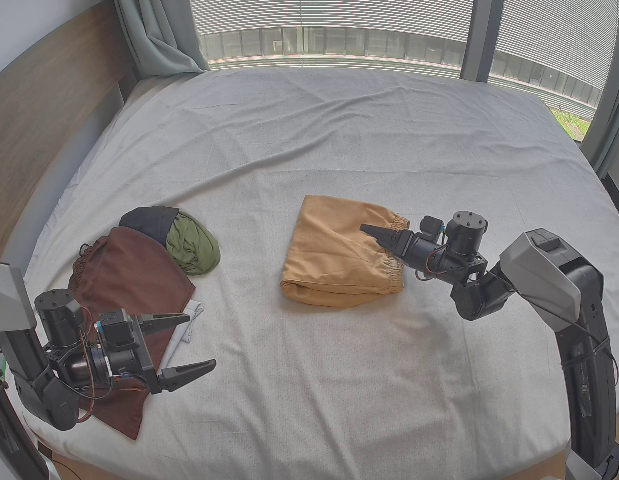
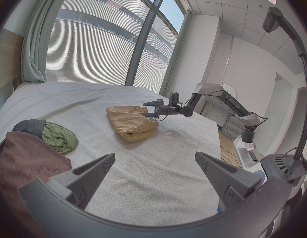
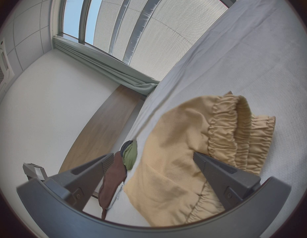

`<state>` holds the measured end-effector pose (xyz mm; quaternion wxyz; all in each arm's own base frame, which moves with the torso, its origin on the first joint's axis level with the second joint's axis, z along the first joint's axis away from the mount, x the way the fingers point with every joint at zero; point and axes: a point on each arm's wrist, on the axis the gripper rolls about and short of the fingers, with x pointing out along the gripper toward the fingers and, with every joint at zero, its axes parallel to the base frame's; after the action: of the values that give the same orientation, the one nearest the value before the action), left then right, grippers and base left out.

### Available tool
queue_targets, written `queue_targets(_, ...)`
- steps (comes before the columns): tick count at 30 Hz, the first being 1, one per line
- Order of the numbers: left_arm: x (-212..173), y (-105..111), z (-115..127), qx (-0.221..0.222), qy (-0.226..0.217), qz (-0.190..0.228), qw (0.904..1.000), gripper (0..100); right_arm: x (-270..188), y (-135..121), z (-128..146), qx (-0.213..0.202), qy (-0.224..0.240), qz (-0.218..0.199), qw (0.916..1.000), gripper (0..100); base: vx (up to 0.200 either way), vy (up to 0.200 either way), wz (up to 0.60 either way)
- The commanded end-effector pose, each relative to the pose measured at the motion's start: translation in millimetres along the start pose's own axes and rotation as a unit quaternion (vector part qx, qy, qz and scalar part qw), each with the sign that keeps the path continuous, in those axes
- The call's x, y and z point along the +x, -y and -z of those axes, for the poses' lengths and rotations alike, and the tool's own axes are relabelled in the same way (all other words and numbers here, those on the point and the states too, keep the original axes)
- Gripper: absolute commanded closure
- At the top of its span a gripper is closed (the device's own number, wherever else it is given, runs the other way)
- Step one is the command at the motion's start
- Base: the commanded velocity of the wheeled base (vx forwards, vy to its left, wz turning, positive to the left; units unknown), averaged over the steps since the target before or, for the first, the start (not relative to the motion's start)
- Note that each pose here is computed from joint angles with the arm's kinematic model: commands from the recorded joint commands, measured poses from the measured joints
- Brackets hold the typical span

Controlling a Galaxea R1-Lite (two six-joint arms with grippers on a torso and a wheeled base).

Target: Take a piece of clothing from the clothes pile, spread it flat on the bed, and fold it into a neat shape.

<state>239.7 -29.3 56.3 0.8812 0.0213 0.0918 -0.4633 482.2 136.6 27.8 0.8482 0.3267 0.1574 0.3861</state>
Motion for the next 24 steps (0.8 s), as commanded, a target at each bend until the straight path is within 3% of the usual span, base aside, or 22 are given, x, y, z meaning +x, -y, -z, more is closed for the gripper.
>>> queue_targets(1,0,0,0,-0.001,-0.001,0.0,1.0,0,-2,23,18,0.009,-0.015,0.021,0.9996,0,0.0,0.0,0.0)
queue_targets(11,0,0,0,0.0,0.0,0.0,1.0,0,-2,28,27,0.0,-0.023,0.026,0.9994,0,0.0,0.0,0.0)
queue_targets(15,1,1,-1,0.001,0.001,0.002,1.0,0,-3,14,16,-0.01,-0.009,0.023,0.9997,0,0.0,0.0,0.0)
queue_targets(24,4,3,-4,0.003,0.006,0.013,0.9999,0,-20,-55,-9,-0.039,0.002,-0.012,0.9992,0,0.0,0.0,0.0)
